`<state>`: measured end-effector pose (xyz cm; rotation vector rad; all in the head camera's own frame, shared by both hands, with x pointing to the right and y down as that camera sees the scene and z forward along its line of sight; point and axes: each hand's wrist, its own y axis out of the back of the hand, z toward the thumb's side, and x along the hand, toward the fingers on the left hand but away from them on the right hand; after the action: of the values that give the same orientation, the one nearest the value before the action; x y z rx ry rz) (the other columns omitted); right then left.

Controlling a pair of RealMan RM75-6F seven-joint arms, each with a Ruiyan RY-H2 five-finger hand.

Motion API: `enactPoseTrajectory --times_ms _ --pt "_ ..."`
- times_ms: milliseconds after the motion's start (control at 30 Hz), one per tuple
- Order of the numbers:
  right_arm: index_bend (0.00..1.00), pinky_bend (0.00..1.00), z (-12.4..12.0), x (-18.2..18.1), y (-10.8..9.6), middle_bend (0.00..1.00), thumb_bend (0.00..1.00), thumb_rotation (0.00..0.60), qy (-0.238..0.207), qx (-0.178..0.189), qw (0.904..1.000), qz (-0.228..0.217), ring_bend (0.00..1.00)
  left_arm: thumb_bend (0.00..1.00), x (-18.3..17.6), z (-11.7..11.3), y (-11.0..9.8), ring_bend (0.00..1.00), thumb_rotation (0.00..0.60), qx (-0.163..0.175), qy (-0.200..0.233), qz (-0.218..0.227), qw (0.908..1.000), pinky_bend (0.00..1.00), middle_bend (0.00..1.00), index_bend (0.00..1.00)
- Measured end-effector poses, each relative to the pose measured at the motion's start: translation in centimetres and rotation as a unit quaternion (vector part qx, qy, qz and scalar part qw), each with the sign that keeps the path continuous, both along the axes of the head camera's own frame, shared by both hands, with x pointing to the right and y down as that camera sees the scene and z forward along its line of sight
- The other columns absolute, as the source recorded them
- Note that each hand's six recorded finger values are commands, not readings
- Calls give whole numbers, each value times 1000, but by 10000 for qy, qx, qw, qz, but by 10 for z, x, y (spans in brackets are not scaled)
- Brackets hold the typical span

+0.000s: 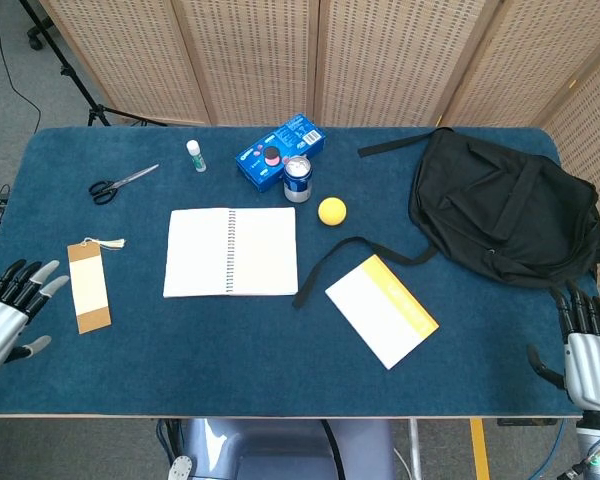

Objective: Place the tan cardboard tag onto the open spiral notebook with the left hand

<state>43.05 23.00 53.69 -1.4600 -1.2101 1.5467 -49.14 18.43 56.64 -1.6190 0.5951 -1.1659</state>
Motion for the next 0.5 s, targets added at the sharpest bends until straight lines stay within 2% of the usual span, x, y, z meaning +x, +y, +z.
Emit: enactPoseTrajectory --times_ms 167,333,500 --pt "0 0 9 5 -4 0 362 600 268 -10 9995 166 0 164 -26 18 -27 0 600 -127 -507 522 9973 0 0 0" --pt "0 0 13 10 -7 0 363 600 421 1 9987 289 0 177 -35 51 -51 0 600 -555 -774 724 9928 0 0 0" --pt "0 0 18 17 -9 0 363 600 523 -27 9978 401 0 190 -21 92 -65 0 600 -1045 -969 900 9857 0 0 0"
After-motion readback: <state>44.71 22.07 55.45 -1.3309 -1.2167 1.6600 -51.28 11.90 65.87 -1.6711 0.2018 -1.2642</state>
